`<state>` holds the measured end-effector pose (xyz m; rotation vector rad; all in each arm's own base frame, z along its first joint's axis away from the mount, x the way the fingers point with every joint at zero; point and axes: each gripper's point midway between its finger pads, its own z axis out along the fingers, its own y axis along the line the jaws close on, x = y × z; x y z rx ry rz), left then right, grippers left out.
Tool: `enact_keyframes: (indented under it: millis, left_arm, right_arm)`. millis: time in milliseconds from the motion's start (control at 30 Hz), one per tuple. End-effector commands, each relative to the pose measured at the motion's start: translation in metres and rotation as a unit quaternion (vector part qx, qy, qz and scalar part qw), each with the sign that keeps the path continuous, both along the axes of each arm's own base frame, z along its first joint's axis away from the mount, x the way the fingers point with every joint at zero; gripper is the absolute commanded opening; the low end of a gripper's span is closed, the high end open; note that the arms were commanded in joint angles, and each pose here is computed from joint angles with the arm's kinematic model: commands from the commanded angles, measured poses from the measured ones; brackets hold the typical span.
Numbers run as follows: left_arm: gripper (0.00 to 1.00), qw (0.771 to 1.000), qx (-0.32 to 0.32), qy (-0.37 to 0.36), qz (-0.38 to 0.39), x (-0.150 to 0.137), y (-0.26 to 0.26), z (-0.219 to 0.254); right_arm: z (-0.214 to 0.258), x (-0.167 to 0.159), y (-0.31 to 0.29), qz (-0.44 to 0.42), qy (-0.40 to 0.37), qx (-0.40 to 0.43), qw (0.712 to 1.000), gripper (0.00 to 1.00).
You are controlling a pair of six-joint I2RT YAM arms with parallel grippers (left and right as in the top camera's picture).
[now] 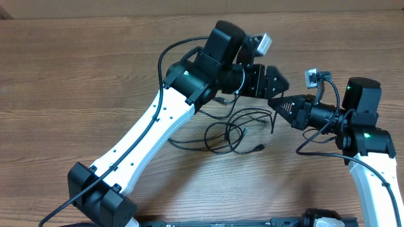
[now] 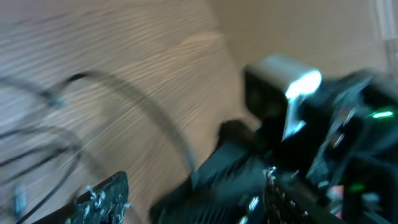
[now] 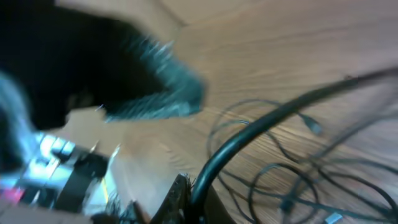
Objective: Untangle cables
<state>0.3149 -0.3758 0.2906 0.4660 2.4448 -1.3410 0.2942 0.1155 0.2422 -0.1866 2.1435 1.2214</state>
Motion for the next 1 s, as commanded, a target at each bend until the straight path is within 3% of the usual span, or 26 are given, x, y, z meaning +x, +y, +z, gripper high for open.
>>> enact_keyframes:
  millis: [0, 200, 433, 567, 967]
  left_arm:
    - [0.71, 0.998, 0.041, -0.055, 0.014, 0.005, 0.017, 0.005]
    - [0.72, 0.989, 0.14, -0.055, 0.004, -0.004, 0.044, -0.03]
    - [0.78, 0.968, 0.228, -0.085, -0.064, -0.02, 0.071, -0.059]
    - [0.85, 0.955, 0.279, -0.087, -0.051, -0.017, 0.087, -0.077]
    - [0.88, 0.943, 0.315, -0.071, -0.075, -0.026, 0.097, -0.13]
  right_arm:
    - [-0.01, 0.017, -0.025, -0.104, 0.043, -0.042, 0.993, 0.04]
    - [-0.037, 0.021, -0.054, -0.205, 0.118, -0.082, 0.968, 0.04]
    - [-0.038, 0.021, -0.056, -0.217, 0.126, -0.082, 0.965, 0.04]
    - [-0.039, 0.02, -0.056, -0.216, 0.128, -0.081, 0.965, 0.04]
    - [-0.036, 0.019, -0.054, -0.211, 0.124, -0.077, 0.966, 0.04]
